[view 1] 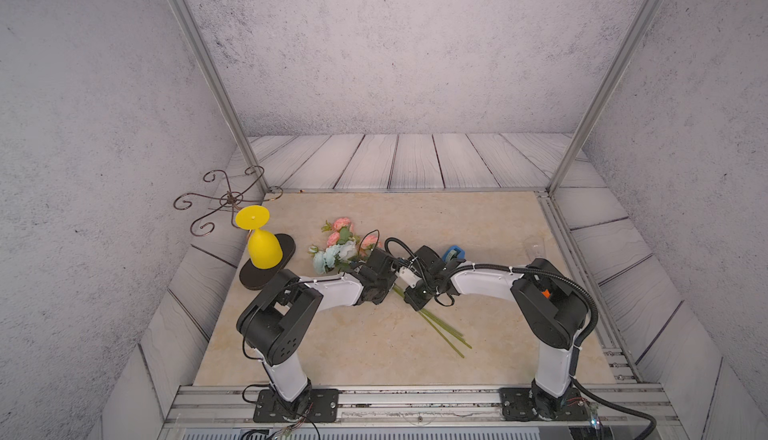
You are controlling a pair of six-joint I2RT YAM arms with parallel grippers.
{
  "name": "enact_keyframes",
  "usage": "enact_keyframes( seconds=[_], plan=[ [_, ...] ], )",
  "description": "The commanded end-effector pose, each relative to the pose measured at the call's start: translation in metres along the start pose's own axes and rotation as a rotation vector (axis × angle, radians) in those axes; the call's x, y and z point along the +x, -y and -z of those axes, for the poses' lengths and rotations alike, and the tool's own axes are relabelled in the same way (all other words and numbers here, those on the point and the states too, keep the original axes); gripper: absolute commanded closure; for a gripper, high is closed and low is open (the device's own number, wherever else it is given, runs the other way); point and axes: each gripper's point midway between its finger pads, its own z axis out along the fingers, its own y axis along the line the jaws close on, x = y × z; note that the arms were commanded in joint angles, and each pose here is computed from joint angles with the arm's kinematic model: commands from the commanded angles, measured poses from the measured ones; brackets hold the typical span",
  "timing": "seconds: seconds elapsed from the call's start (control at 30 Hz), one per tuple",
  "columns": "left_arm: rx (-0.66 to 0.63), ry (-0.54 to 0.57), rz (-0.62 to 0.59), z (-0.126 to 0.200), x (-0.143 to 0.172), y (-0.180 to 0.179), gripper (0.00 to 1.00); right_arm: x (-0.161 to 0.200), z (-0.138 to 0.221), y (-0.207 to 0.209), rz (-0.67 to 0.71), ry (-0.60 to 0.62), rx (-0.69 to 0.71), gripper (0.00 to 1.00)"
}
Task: Wrap bouquets with tape
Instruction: Move the flowers to the center of the board.
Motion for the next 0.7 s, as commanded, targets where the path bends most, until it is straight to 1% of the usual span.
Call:
enact_keyframes(
  seconds=[0.0,0.07,0.1,0.17,0.2,0.27,0.33,0.4,0.47,0.57,0.63,0.67],
  plan=[
    [-0.153,-0.038,-0.025,-0.006,0.01,-0.039,1.0,-0.006,0.018,-0.001,0.012,0.031,0.023,0.91],
    [-0.145,-0.038,-0.038,-0.002,0.009,-0.031,1.0,-0.01,0.025,0.004,0.005,0.049,0.055,0.79],
    [-0.146,-0.038,-0.047,0.001,0.009,-0.027,1.0,-0.013,0.03,0.007,-0.001,0.064,0.082,0.69],
    [-0.146,-0.034,-0.051,0.007,0.007,-0.021,1.0,-0.014,0.038,0.015,-0.016,0.081,0.139,0.55],
    [-0.138,-0.031,-0.047,0.01,0.006,-0.017,1.0,-0.012,0.04,0.018,-0.014,0.082,0.158,0.53],
    [-0.121,-0.018,-0.046,0.017,0.003,-0.01,1.0,-0.006,0.038,0.021,-0.007,0.064,0.167,0.52],
    [-0.102,-0.007,-0.038,0.023,0.001,-0.003,1.0,0.002,0.032,0.016,-0.01,0.039,0.134,0.52],
    [-0.068,-0.004,-0.042,0.027,0.0,0.008,1.0,0.005,0.029,0.009,-0.028,0.049,0.086,0.51],
    [-0.064,-0.013,-0.052,0.03,0.001,0.015,1.0,0.006,0.026,0.005,-0.05,0.065,0.059,0.5],
    [-0.033,-0.019,-0.032,0.037,0.003,0.025,1.0,0.007,0.022,0.005,-0.069,0.056,0.049,0.49],
    [-0.033,-0.013,-0.045,0.041,0.003,0.029,1.0,0.004,0.026,0.003,-0.077,0.058,0.047,0.5],
    [-0.049,-0.016,-0.052,0.039,0.003,0.026,1.0,0.003,0.03,0.007,-0.08,0.062,0.076,0.49]
  ],
)
